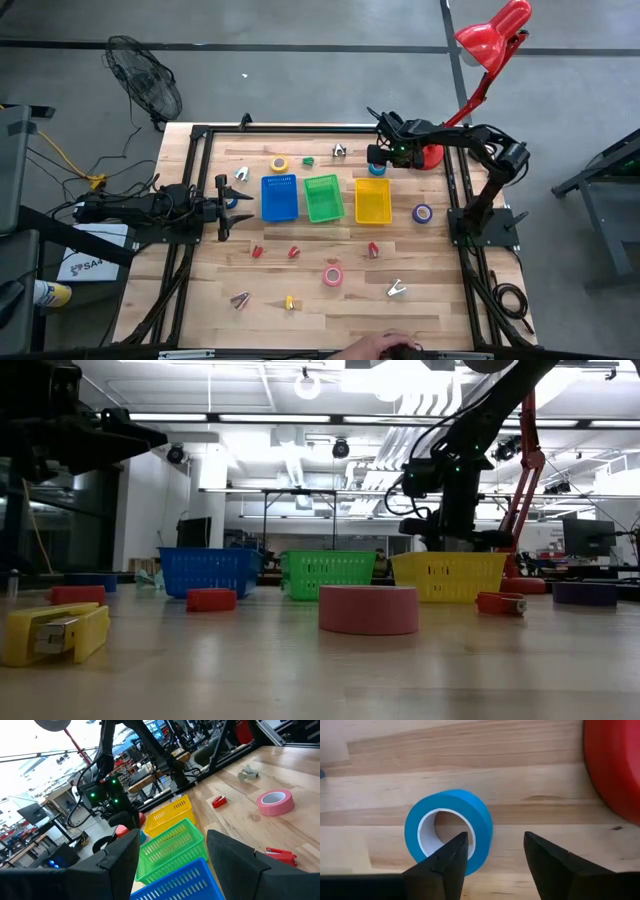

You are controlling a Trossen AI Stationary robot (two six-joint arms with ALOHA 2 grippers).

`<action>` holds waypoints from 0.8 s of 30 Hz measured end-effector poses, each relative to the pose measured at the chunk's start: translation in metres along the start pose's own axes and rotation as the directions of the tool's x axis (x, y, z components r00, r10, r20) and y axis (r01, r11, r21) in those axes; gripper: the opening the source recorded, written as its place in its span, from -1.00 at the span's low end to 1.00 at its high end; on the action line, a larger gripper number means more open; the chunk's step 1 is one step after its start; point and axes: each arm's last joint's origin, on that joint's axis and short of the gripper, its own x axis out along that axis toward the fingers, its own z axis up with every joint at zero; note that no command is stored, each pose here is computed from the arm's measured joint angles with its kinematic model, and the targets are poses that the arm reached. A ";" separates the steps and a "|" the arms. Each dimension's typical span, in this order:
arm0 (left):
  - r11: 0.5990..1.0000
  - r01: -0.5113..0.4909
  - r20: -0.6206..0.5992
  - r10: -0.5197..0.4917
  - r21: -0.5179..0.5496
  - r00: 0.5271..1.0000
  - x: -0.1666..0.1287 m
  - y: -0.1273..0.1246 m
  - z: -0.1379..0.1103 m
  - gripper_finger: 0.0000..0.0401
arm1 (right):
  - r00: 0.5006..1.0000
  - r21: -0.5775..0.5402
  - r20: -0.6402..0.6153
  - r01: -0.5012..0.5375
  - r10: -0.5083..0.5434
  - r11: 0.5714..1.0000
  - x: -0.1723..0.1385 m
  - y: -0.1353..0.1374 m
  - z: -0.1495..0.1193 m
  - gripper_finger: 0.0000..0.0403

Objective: Pick and place Stapler, Stapler remover, tape
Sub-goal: Put the blue tape into the yellow bin

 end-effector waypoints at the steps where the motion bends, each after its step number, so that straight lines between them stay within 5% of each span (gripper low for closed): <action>1: 1.000 0.000 0.000 0.000 0.000 1.000 0.000 0.000 0.000 0.13 | 1.000 0.001 0.001 -0.001 0.001 1.000 0.000 0.000 0.000 -0.13; 24: 1.000 0.000 0.000 0.000 0.000 1.000 0.000 0.000 0.000 0.13 | 0.999 0.006 -0.033 -0.019 0.019 1.000 0.004 -0.001 0.002 -0.50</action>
